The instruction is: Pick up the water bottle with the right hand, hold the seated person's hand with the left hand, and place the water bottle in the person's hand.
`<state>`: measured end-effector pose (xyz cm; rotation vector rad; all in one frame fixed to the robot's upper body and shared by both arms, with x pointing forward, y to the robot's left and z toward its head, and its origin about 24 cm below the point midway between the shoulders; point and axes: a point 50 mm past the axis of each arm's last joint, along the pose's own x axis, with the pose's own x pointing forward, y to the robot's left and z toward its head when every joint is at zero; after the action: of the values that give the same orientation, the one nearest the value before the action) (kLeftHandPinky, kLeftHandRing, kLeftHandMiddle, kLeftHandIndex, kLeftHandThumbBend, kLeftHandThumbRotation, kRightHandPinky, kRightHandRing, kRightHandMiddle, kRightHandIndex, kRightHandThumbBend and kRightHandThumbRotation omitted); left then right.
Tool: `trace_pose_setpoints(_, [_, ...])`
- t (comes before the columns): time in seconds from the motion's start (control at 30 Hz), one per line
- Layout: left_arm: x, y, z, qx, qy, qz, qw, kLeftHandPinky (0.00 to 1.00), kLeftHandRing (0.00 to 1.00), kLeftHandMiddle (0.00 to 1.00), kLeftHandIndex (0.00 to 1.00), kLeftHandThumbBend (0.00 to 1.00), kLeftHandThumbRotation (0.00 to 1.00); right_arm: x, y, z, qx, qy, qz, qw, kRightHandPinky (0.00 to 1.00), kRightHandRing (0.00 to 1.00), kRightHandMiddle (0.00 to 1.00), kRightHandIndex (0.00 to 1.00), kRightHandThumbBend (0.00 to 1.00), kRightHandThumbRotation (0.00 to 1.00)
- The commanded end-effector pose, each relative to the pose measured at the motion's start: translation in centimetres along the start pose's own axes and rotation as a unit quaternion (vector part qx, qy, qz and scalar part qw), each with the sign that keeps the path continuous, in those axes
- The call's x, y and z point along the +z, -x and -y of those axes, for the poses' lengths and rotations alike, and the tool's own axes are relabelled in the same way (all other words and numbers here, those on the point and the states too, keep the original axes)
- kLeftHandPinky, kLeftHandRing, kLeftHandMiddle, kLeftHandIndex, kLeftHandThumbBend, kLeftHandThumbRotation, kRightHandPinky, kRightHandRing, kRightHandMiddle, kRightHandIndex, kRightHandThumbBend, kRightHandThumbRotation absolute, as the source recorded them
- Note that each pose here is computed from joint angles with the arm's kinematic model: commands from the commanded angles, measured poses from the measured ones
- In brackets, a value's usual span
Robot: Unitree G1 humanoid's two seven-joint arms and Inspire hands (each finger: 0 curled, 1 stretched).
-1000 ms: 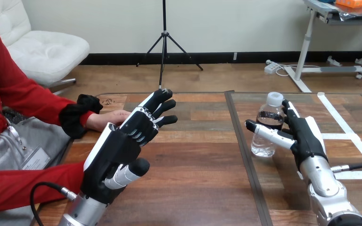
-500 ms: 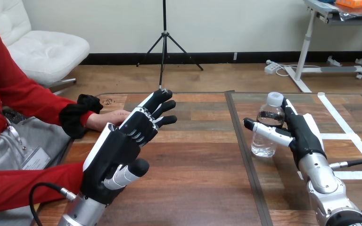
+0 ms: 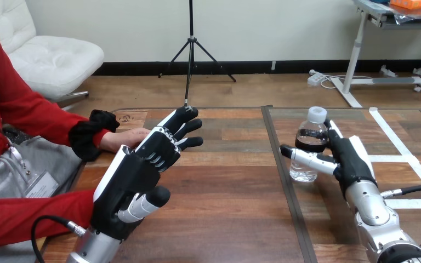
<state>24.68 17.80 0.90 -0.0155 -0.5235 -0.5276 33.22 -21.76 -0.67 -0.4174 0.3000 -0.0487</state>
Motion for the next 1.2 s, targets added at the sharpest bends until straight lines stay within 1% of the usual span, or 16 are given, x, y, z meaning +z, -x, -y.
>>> trace_pose_setpoints(0.0, [1.2, -1.0, -1.0, 0.007, -0.024, 0.038, 0.9990, 0.82, 0.91, 0.93, 0.90, 1.00, 0.74, 3.9, -1.4, -0.2, -0.005, 0.007, 0.044, 0.9990, 0.88, 0.96, 0.98, 1.00, 1.00, 0.40])
trace_pose_setpoints(0.2, [1.5, -0.7, -1.2, 0.011, -0.037, 0.042, 0.9984, 0.81, 0.91, 0.93, 0.89, 1.00, 0.74, 3.8, -1.4, -0.5, -0.006, 0.009, 0.037, 0.9992, 0.89, 0.97, 0.97, 1.00, 1.00, 0.39])
trace_pose_setpoints(0.33, [1.7, -0.4, -1.4, 0.016, -0.042, 0.049, 0.9978, 0.80, 0.90, 0.92, 0.89, 1.00, 0.75, 3.7, -1.4, -0.7, -0.011, 0.006, 0.027, 0.9996, 0.88, 0.96, 0.96, 1.00, 1.00, 0.37])
trace_pose_setpoints(0.5, [1.8, 0.0, -1.7, 0.022, -0.043, 0.054, 0.9974, 0.79, 0.90, 0.92, 0.88, 1.00, 0.74, 3.5, -1.4, -0.9, -0.021, -0.005, 0.021, 0.9995, 0.83, 0.92, 0.93, 0.97, 1.00, 0.30])
trace_pose_setpoints(0.53, [1.9, 0.1, -1.7, 0.025, -0.045, 0.056, 0.9971, 0.79, 0.90, 0.92, 0.88, 1.00, 0.73, 3.4, -1.3, -0.9, -0.027, -0.005, 0.018, 0.9995, 0.82, 0.92, 0.93, 0.97, 1.00, 0.29])
trace_pose_setpoints(0.63, [2.0, 0.3, -1.8, 0.026, -0.044, 0.059, 0.9970, 0.78, 0.89, 0.92, 0.88, 1.00, 0.74, 3.3, -1.3, -1.1, -0.036, -0.009, 0.010, 0.9993, 0.77, 0.88, 0.90, 0.93, 0.99, 0.22])
trace_pose_setpoints(0.7, [2.1, 0.5, -1.8, 0.024, -0.040, 0.058, 0.9972, 0.79, 0.90, 0.91, 0.88, 1.00, 0.73, 3.2, -1.3, -1.1, -0.037, -0.017, 0.006, 0.9992, 0.71, 0.83, 0.87, 0.90, 0.97, 0.15])
trace_pose_setpoints(0.8, [2.2, 0.8, -2.0, 0.022, -0.044, 0.058, 0.9971, 0.80, 0.90, 0.92, 0.88, 1.00, 0.73, 3.0, -1.2, -1.2, -0.040, -0.016, 0.005, 0.9990, 0.67, 0.79, 0.84, 0.86, 0.96, 0.10])
trace_pose_setpoints(0.87, [2.3, 0.9, -2.1, 0.025, -0.043, 0.060, 0.9970, 0.80, 0.90, 0.91, 0.88, 1.00, 0.73, 2.8, -1.2, -1.3, -0.042, -0.029, -0.001, 0.9987, 0.64, 0.76, 0.82, 0.83, 0.95, 0.07])
trace_pose_setpoints(0.93, [2.3, 1.1, -2.1, 0.025, -0.042, 0.061, 0.9970, 0.80, 0.90, 0.91, 0.88, 1.00, 0.73, 2.7, -1.2, -1.3, -0.043, -0.031, -0.005, 0.9986, 0.60, 0.72, 0.80, 0.81, 0.95, 0.04])
trace_pose_setpoints(1.0, [2.4, 1.2, -2.2, 0.024, -0.041, 0.061, 0.9970, 0.81, 0.90, 0.91, 0.88, 1.00, 0.73, 2.7, -1.1, -1.3, -0.045, -0.025, -0.007, 0.9986, 0.53, 0.67, 0.76, 0.77, 0.94, 0.02])
trace_pose_setpoints(1.07, [2.5, 1.3, -2.2, 0.025, -0.041, 0.063, 0.9968, 0.81, 0.90, 0.91, 0.88, 1.00, 0.73, 2.5, -1.1, -1.4, -0.049, -0.041, -0.014, 0.9979, 0.51, 0.64, 0.74, 0.75, 0.94, 0.01])
trace_pose_setpoints(1.17, [2.5, 1.4, -2.2, 0.028, -0.037, 0.064, 0.9969, 0.81, 0.90, 0.91, 0.88, 1.00, 0.73, 2.3, -1.1, -1.5, -0.055, -0.053, -0.023, 0.9968, 0.47, 0.60, 0.72, 0.71, 0.95, 0.01])
